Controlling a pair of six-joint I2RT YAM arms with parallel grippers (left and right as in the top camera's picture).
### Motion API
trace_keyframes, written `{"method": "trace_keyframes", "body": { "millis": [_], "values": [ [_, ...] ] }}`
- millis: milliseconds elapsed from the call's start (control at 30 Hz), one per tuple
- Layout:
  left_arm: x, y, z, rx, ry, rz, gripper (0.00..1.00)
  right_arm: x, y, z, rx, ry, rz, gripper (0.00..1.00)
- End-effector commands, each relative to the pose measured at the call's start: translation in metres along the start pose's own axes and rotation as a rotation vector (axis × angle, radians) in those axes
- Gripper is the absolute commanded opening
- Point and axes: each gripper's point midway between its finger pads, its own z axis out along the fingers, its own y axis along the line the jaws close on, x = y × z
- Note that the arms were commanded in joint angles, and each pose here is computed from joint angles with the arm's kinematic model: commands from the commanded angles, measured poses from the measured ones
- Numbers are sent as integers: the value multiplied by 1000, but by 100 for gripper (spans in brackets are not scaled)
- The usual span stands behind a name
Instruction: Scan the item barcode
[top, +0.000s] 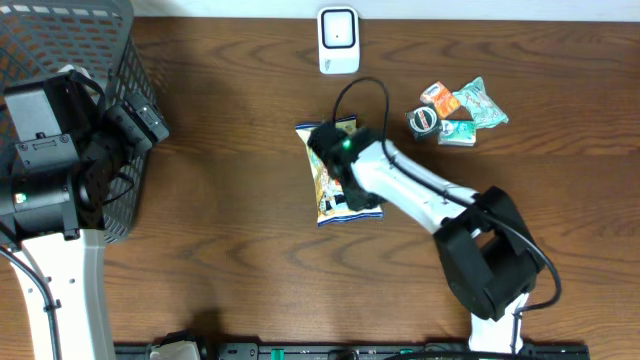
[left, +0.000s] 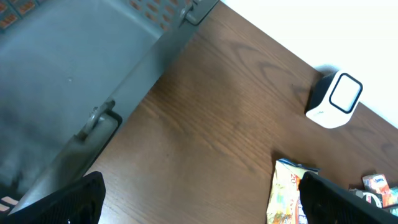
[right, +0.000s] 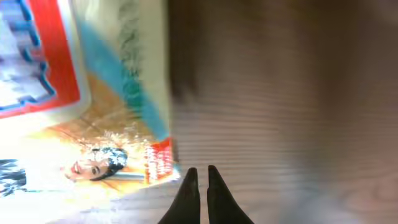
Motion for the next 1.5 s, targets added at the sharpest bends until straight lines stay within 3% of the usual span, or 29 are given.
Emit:
{"method": "trace_keyframes", "body": {
  "millis": [0,33,167,467,833,1100,1233,1333,1467],
  "values": [
    [-1,3,0,-13,-3,10,98,-27,-11,-51,-57,-128,65,6],
    [-1,3,0,-12,-3,10,98,-30,-7,-59,-98,-140,71,21],
    [-1,3,0,-12,-3,10,98,-30,14,-64,-219,-124,70,58],
    [-1,3,0,-12,-3,10,98,-7,52,-72,-385,-36,16,99],
    [-1,3,0,-12,-3,10,98,-3,61,-76,-369,-55,-19,99],
    [-1,3,0,-12,-3,10,98,-46,23,-68,-213,-219,28,99],
    [-1,3,0,-12,-3,10,98,-70,1,-62,-222,-263,86,99],
    [-1,3,0,-12,-3,10,98,-82,-9,-56,-297,-261,140,99],
    [-1,3,0,-12,-3,10,98,-97,-5,-53,-539,-262,78,99]
  ]
}}
